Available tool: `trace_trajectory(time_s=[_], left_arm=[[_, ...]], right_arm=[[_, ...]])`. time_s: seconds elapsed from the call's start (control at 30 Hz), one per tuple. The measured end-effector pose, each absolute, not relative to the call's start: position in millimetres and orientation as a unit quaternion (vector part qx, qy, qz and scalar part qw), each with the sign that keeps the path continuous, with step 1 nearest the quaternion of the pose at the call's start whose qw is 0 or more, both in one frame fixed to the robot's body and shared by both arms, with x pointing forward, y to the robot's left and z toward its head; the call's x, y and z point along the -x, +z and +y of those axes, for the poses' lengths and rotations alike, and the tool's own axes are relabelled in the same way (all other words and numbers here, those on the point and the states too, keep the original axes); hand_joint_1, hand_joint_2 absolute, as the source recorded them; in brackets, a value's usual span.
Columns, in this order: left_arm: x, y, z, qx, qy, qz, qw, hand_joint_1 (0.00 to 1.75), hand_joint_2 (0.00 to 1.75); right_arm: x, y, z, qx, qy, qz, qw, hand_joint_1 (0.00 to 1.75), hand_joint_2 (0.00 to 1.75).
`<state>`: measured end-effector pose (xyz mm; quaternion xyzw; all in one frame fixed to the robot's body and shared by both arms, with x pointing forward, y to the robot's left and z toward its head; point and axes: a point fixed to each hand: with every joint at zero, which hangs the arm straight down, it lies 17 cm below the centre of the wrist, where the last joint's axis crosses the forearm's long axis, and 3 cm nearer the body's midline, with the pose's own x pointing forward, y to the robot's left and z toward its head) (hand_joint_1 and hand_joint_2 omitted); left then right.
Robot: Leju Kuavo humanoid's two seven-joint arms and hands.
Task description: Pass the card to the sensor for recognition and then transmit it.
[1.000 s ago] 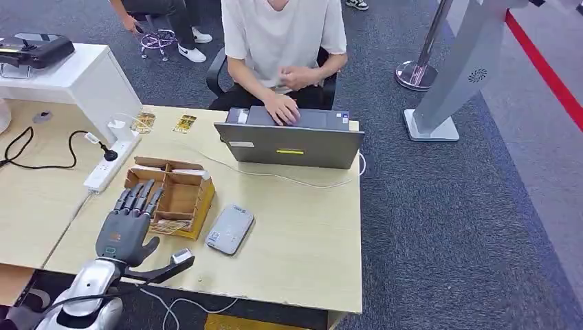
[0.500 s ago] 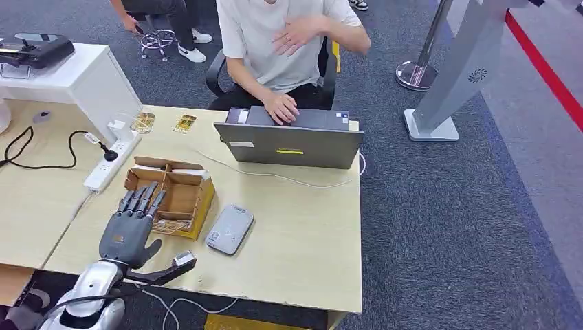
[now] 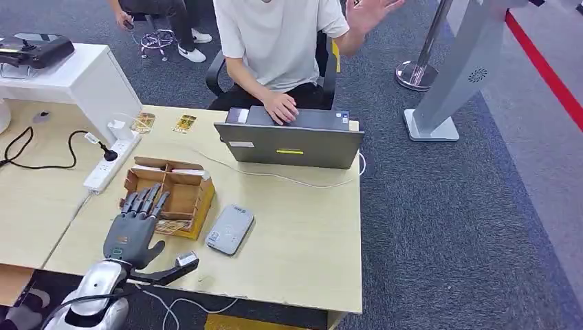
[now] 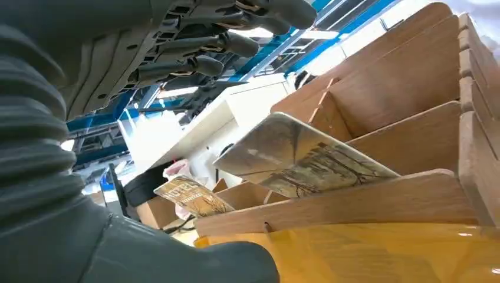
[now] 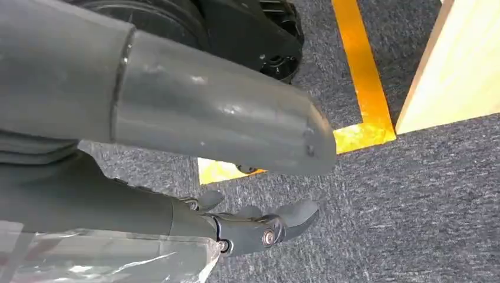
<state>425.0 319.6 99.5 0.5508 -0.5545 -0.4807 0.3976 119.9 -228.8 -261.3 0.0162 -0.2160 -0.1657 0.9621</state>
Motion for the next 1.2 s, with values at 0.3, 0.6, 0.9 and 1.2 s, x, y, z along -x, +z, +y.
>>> trace_trajectory(time_s=[0.3,0.6,0.9,1.2], left_arm=[[-424.9,98.1,320.0,-0.548,-0.479,-0.555,0.402,1.75,1.75],[-424.8,98.6,319.3,-0.544,-0.476,-0.561,0.404,1.75,1.75],[-425.1,100.4,318.9,-0.544,-0.473,-0.564,0.403,1.75,1.75],[-425.6,105.6,320.1,-0.553,-0.465,-0.566,0.396,1.75,1.75]], right_arm=[[-120.1,-261.2,-228.8,-0.017,-0.166,-0.217,0.962,0.00,0.00],[-119.9,-261.2,-229.2,-0.017,-0.168,-0.217,0.962,0.00,0.00],[-121.2,-260.5,-228.4,-0.019,-0.167,-0.220,0.961,0.00,0.00],[-121.4,-260.4,-228.8,-0.019,-0.168,-0.221,0.961,0.00,0.00]])
